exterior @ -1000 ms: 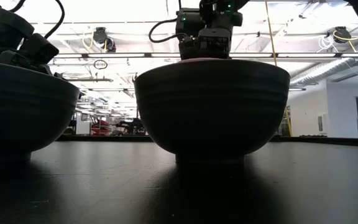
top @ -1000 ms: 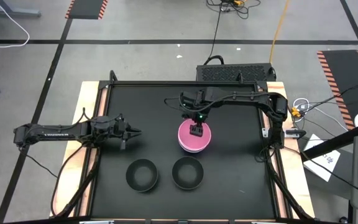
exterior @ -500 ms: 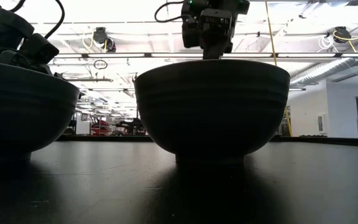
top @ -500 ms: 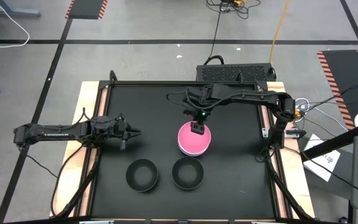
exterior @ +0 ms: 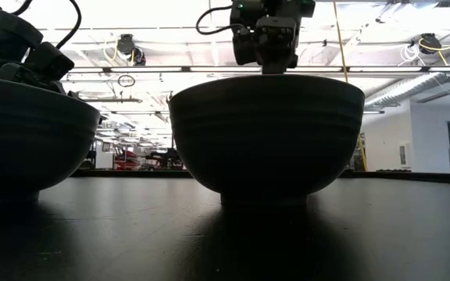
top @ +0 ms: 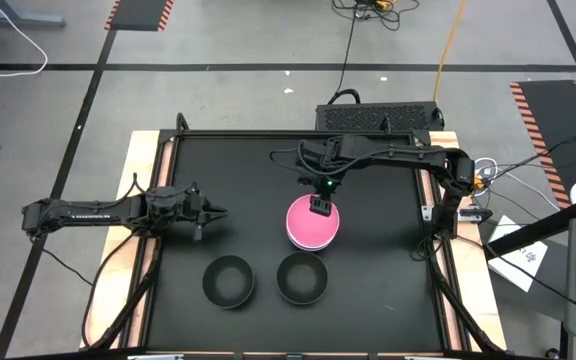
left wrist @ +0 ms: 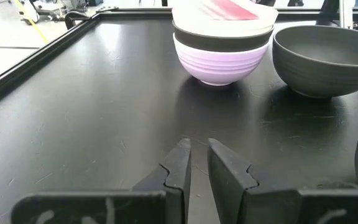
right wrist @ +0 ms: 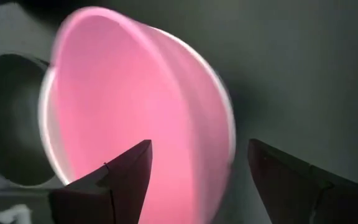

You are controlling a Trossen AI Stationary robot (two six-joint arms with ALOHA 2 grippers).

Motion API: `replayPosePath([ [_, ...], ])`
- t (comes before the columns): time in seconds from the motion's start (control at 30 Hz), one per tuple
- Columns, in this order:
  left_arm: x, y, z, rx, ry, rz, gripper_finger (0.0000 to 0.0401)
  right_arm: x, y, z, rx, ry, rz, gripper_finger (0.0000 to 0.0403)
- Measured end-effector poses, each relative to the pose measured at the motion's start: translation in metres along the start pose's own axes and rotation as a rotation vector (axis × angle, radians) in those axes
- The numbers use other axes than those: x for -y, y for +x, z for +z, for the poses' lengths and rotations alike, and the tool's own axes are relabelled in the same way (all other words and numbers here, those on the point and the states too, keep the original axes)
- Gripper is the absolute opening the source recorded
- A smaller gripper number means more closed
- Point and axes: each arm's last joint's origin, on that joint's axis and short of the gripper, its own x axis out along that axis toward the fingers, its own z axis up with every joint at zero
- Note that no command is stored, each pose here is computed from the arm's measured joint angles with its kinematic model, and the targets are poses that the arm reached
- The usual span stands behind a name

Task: Nest bowls inside each other
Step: Stack the pink bowl on top of the white bowl

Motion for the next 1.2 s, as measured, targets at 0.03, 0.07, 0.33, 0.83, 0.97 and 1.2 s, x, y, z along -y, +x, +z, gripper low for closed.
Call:
replayPosePath([
  [0.03,0.0,0.0,0.0,0.0,0.0,0.0,0.0056,0.0007,0.0,-0.0006,-0.005,0.006,-0.021,0.0256],
  [0.07,0.0,0.0,0.0,0.0,0.0,0.0,0.0056,0.0014,-0.0001,-0.001,-0.009,0.014,-0.046,0.0256],
  [0.33,0.0,0.0,0.0,0.0,-0.001,0.0,0.0056,0.0037,-0.0003,-0.0032,-0.03,-0.001,-0.089,0.0179],
  [0.83,0.0,0.0,0.0,0.0,-0.003,0.0,0.0056,0.0072,-0.0017,-0.0069,-0.067,0.006,-0.085,0.0004],
  [0.97,0.0,0.0,0.0,0.0,-0.003,0.0,0.0056,0.0072,-0.0018,-0.0094,-0.092,0.013,-0.086,0.0004],
  [1.2,0.0,0.0,0.0005,0.006,-0.003,0.0,0.0056,0.0079,-0.0018,-0.0059,-0.056,0.006,-0.058,0.0002],
])
